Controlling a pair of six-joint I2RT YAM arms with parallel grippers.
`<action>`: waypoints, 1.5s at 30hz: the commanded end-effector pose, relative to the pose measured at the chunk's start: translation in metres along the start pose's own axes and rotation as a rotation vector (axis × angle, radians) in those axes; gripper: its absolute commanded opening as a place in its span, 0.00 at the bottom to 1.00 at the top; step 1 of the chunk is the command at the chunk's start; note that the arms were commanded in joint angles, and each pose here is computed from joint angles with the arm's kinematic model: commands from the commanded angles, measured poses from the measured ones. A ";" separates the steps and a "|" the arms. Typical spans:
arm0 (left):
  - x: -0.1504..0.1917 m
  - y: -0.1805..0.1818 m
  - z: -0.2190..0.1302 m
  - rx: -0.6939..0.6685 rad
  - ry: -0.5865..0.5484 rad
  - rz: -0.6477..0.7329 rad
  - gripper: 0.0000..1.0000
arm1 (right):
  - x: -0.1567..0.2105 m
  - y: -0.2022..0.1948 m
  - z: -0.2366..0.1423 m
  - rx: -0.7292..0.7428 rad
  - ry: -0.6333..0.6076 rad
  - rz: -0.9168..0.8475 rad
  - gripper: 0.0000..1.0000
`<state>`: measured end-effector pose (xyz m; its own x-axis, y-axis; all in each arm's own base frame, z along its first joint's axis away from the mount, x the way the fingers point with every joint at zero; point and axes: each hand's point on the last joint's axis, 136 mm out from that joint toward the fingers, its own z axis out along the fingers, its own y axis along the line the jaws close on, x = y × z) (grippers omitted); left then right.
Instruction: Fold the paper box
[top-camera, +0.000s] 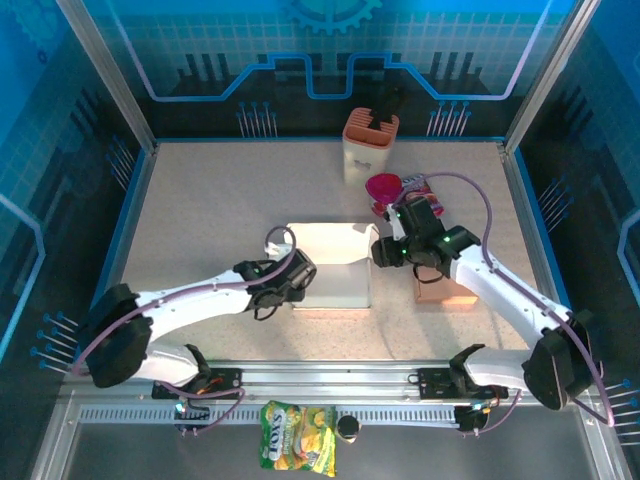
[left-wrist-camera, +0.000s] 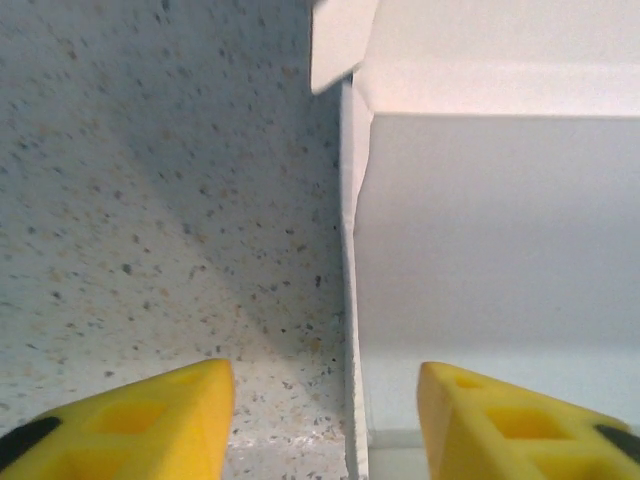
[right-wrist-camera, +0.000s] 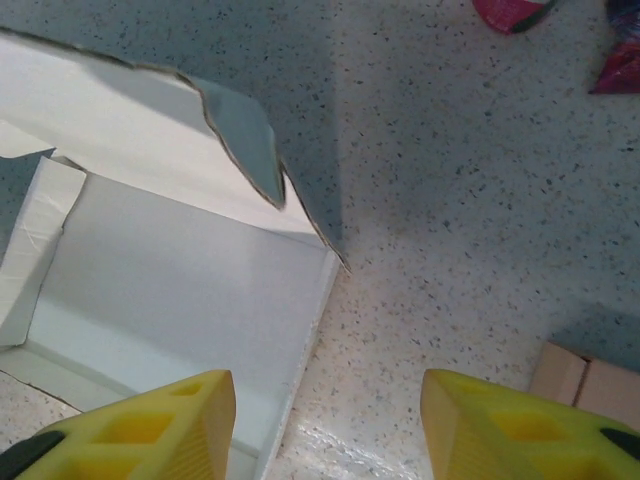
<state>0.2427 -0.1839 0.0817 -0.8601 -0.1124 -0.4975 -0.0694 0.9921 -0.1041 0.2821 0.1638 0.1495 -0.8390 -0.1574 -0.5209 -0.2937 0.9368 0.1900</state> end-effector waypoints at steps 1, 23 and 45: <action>-0.032 0.003 -0.030 0.061 -0.025 0.023 0.56 | -0.012 0.012 -0.006 -0.064 -0.007 -0.035 0.53; -0.107 -0.017 -0.040 0.302 -0.019 0.263 0.55 | -0.040 0.006 0.028 -0.049 0.056 -0.081 0.29; -0.122 -0.008 -0.011 0.219 -0.023 0.303 0.40 | -0.041 0.004 0.028 -0.043 0.055 -0.090 0.12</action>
<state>0.3292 -0.1814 0.1455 -0.8356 0.1717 -0.5219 0.2931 0.9428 -0.1591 0.3247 0.1844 0.1422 -0.8358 -0.2540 -0.4867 -0.3787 0.9087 0.1760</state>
